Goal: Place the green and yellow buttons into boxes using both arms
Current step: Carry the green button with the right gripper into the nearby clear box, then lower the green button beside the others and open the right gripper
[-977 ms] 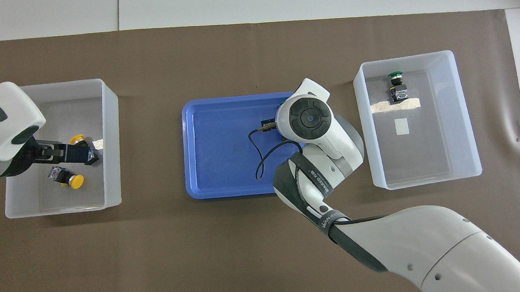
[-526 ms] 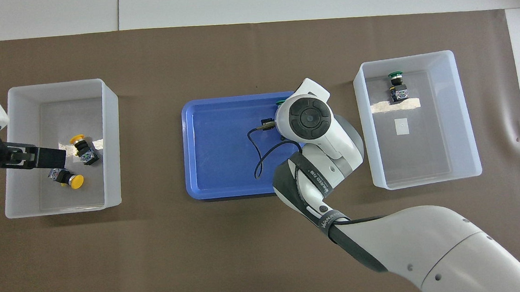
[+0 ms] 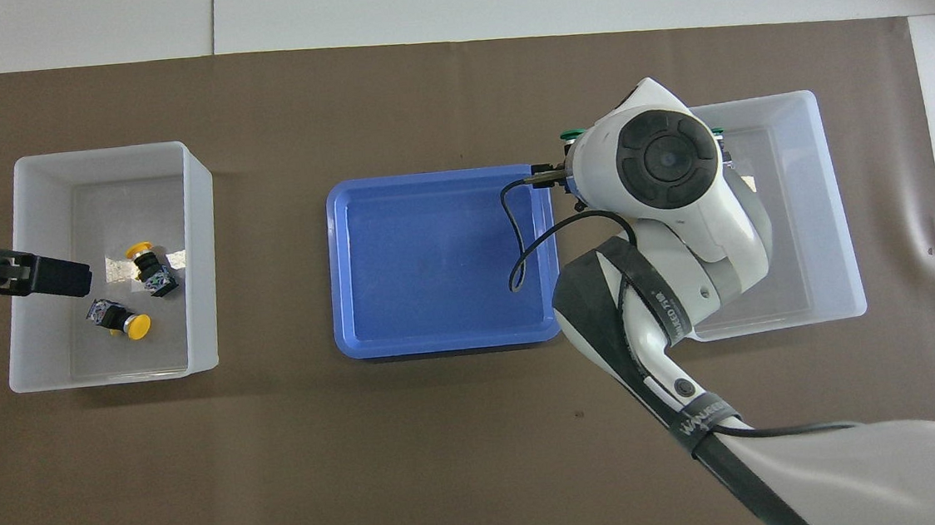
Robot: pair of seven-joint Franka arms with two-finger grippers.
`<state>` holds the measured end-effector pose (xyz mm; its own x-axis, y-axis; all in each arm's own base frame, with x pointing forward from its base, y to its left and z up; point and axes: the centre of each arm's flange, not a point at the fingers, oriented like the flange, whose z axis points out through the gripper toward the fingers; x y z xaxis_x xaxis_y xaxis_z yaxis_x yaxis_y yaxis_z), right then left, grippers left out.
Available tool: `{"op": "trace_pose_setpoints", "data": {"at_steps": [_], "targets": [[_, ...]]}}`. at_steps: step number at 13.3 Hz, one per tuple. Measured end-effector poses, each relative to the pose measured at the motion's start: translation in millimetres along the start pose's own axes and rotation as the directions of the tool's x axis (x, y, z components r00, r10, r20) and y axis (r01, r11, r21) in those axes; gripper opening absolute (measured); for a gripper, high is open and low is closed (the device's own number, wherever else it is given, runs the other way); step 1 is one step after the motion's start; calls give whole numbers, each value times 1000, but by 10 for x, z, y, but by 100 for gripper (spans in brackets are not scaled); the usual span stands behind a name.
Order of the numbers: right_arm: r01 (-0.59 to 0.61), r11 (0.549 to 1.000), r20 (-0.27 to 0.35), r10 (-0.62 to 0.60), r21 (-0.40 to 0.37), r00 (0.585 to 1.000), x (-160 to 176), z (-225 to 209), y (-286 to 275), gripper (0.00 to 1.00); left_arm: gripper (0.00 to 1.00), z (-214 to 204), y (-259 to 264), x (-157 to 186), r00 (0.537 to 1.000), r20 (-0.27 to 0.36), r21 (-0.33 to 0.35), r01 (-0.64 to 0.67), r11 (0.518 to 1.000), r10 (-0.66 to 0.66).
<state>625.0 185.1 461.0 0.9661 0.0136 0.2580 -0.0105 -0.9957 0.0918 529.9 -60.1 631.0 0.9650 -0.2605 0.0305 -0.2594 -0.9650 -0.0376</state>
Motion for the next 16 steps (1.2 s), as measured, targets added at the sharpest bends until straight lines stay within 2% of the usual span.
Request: {"op": "trace_pose_setpoints", "data": {"at_steps": [7,11,16], "targets": [[70,997,99,-66,-33,993,-43,636,1565,41,100,-7,7,9,1000,-7,1,-7,1000,7],[148,989,65,-146,-20,987,-150,1045,1931,41,100,-7,3,8,1000,-7,1,-6,1000,6],[178,984,12,-178,-2,984,-154,1558,1948,41,100,-7,3,8,1000,-7,1,-7,1000,7]]}}
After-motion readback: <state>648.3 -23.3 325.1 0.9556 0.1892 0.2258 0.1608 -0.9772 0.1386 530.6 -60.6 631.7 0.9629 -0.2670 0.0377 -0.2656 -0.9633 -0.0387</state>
